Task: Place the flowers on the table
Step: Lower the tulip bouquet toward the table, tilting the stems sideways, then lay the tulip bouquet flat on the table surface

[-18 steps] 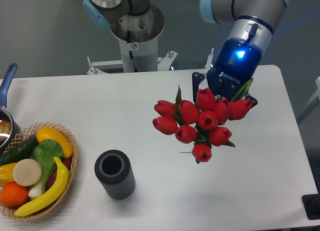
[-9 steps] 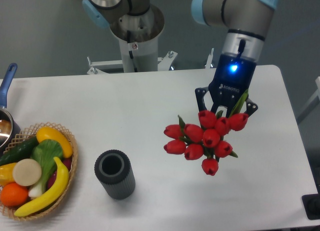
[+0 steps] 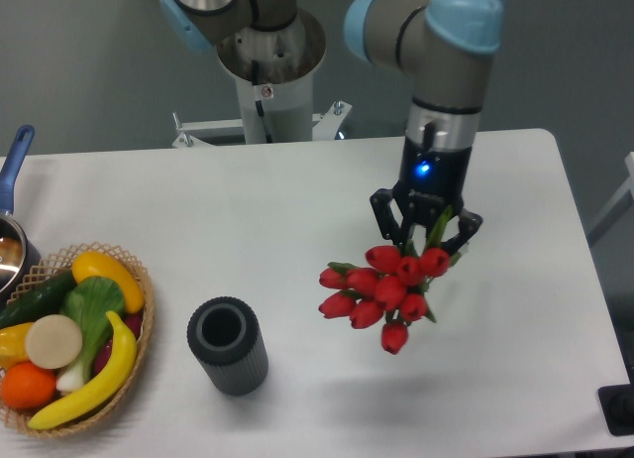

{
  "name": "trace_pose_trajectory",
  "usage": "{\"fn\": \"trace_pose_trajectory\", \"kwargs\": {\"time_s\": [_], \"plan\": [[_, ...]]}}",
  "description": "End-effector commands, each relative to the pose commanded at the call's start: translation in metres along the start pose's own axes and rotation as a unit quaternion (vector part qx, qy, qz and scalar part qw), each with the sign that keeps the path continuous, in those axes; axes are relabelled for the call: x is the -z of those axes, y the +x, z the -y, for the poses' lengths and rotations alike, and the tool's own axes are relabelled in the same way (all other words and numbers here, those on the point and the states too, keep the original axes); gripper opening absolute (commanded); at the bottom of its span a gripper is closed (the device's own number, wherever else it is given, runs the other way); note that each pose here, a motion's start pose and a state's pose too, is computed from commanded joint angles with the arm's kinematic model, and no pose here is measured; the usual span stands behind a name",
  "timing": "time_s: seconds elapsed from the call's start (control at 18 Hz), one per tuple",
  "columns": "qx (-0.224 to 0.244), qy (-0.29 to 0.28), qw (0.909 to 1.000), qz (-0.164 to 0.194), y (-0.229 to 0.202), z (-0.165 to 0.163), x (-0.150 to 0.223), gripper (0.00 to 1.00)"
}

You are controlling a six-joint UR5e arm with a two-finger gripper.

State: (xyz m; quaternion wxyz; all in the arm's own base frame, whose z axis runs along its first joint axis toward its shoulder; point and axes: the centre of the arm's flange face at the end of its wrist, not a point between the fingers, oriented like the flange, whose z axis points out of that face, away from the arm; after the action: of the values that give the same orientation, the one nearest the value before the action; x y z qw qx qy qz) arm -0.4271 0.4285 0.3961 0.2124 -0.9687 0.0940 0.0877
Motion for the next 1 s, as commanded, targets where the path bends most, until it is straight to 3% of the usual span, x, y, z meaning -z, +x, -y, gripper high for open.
{"fn": "trace_pose_trajectory", "kwargs": {"time_s": [0.39, 0.61, 1.0], "plan": [[-0.093, -0.075, 0.9924, -0.030, 0.015, -0.007, -0.022, 0.33], [-0.100, -0.086, 0.9904, -0.042, 0.012, -0.011, -0.037, 0.33], [-0.135, -0.146, 0.9773, -0.072, 0.025, -0.015, -0.088, 0.34]]}}
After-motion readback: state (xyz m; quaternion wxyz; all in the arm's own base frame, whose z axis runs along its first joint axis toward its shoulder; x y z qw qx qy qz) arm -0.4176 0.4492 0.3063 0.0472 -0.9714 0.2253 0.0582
